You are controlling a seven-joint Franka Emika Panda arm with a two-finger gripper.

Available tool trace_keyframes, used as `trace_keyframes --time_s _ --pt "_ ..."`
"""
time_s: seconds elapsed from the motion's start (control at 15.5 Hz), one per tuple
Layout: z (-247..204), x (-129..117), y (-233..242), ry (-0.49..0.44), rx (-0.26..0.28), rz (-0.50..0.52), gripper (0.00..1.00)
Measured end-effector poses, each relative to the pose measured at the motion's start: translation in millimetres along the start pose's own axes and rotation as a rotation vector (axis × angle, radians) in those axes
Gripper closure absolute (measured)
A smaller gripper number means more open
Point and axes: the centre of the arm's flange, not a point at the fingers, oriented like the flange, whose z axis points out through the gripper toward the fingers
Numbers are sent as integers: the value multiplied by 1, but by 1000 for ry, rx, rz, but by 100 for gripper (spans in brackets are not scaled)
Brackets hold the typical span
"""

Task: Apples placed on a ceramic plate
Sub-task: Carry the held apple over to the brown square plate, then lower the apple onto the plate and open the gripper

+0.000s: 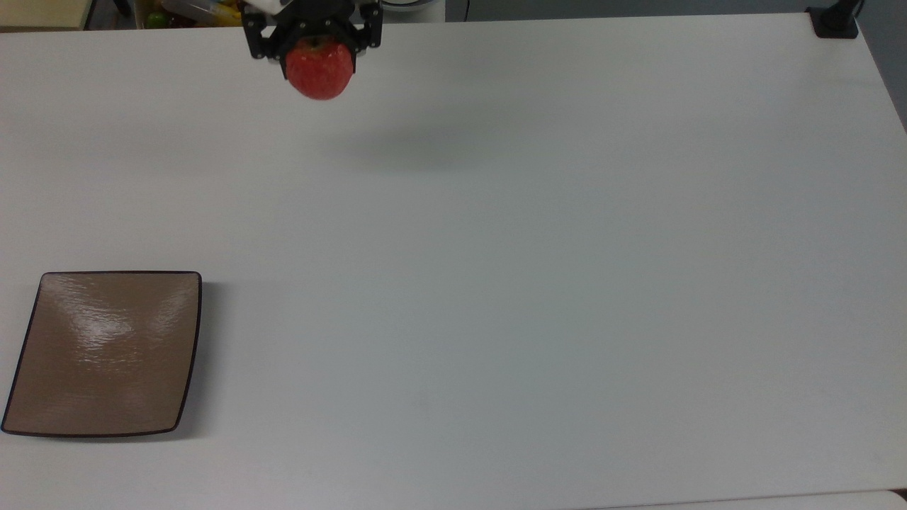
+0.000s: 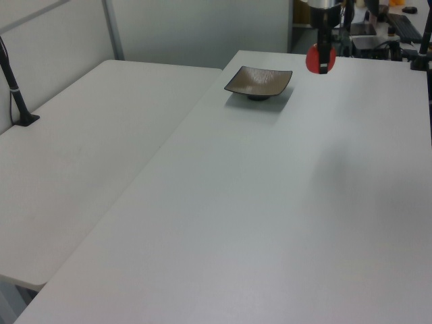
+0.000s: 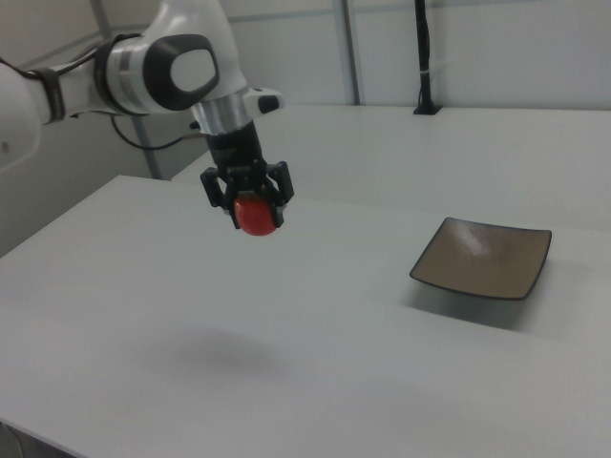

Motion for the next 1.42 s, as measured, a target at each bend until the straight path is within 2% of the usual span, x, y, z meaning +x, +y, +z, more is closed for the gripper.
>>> trace_keyframes --time_s 0.32,0.64,0.9,1.09,1.42 --pt "12 39 45 24 25 76 25" --pt "30 75 124 119 -22 178 25" --pt "93 98 176 192 -59 235 25" --pt "138 116 196 239 -82 288 25" --pt "190 131 224 337 -122 355 25"
